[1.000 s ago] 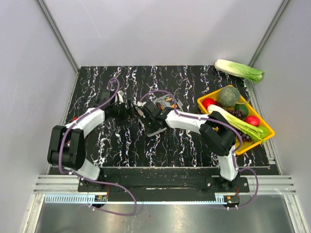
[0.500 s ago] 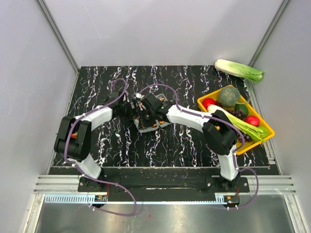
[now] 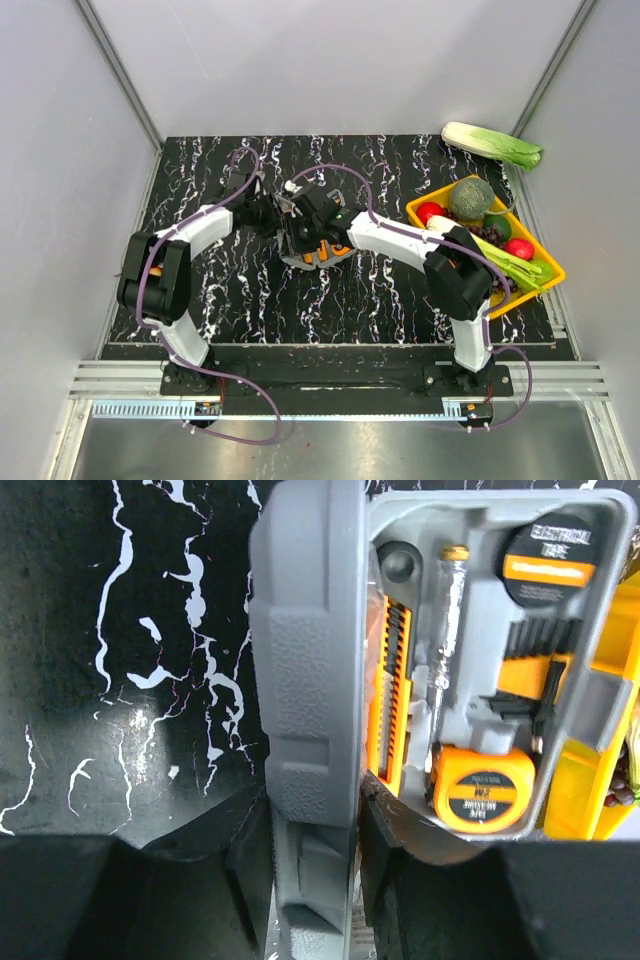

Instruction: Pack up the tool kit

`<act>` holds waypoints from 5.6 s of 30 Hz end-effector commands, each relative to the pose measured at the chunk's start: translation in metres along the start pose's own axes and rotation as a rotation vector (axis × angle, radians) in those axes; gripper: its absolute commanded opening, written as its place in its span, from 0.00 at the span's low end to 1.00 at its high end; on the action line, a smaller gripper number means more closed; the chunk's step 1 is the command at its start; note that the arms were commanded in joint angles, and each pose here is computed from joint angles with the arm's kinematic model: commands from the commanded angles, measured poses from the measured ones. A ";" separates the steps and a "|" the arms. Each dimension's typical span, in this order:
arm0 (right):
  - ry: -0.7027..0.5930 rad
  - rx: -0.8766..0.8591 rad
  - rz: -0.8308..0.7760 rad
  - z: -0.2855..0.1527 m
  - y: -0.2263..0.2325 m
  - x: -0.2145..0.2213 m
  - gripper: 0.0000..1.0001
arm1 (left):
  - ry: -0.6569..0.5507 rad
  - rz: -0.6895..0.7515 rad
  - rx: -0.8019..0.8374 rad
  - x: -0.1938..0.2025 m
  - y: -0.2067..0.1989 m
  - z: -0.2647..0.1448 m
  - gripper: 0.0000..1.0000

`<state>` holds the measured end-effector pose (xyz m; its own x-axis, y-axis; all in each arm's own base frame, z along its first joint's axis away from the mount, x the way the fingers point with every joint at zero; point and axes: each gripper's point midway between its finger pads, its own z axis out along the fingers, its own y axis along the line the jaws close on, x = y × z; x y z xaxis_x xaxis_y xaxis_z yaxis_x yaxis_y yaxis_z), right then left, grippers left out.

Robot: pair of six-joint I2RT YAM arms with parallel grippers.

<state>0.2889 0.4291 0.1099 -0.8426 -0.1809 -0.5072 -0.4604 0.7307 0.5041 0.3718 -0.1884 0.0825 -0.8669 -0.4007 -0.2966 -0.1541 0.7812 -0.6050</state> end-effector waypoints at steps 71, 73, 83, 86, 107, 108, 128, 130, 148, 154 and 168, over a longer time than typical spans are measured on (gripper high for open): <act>0.042 0.377 0.415 0.001 -0.181 0.017 0.49 | 0.092 0.301 0.137 -0.016 -0.067 -0.053 0.56; 0.038 0.372 0.420 0.001 -0.180 0.016 0.49 | 0.105 0.296 0.163 -0.011 -0.071 -0.053 0.57; 0.032 0.402 0.428 -0.001 -0.186 0.019 0.48 | 0.160 0.282 0.232 0.009 -0.080 -0.037 0.71; 0.025 0.462 0.431 -0.008 -0.195 0.023 0.48 | 0.158 0.283 0.218 0.011 -0.076 -0.032 0.76; -0.131 0.323 0.408 -0.070 -0.146 -0.033 0.79 | 0.210 0.197 -0.189 0.041 0.029 0.008 0.82; -0.125 0.299 0.409 -0.067 -0.142 -0.034 0.80 | 0.227 0.195 -0.220 0.045 0.035 0.010 0.82; 0.022 0.274 0.414 -0.005 -0.143 -0.003 0.68 | 0.353 0.257 -0.468 0.085 0.071 0.018 0.62; 0.031 0.274 0.416 -0.001 -0.141 -0.001 0.63 | 0.356 0.255 -0.456 0.086 0.068 0.019 0.61; 0.145 0.394 0.387 0.025 -0.125 0.023 0.35 | 0.453 0.191 -0.208 0.115 0.030 0.039 0.54; 0.178 0.393 0.372 0.034 -0.117 0.029 0.23 | 0.483 0.176 -0.156 0.123 0.021 0.045 0.51; 0.294 0.458 0.360 0.058 -0.125 0.067 0.00 | 0.516 0.161 -0.124 0.130 0.013 0.053 0.48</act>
<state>0.3557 0.3297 0.0517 -0.9657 0.1055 -0.2372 0.0383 0.9617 0.2715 0.3317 -0.2074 0.0447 -0.9812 -0.1073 -0.1602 -0.0384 0.9229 -0.3832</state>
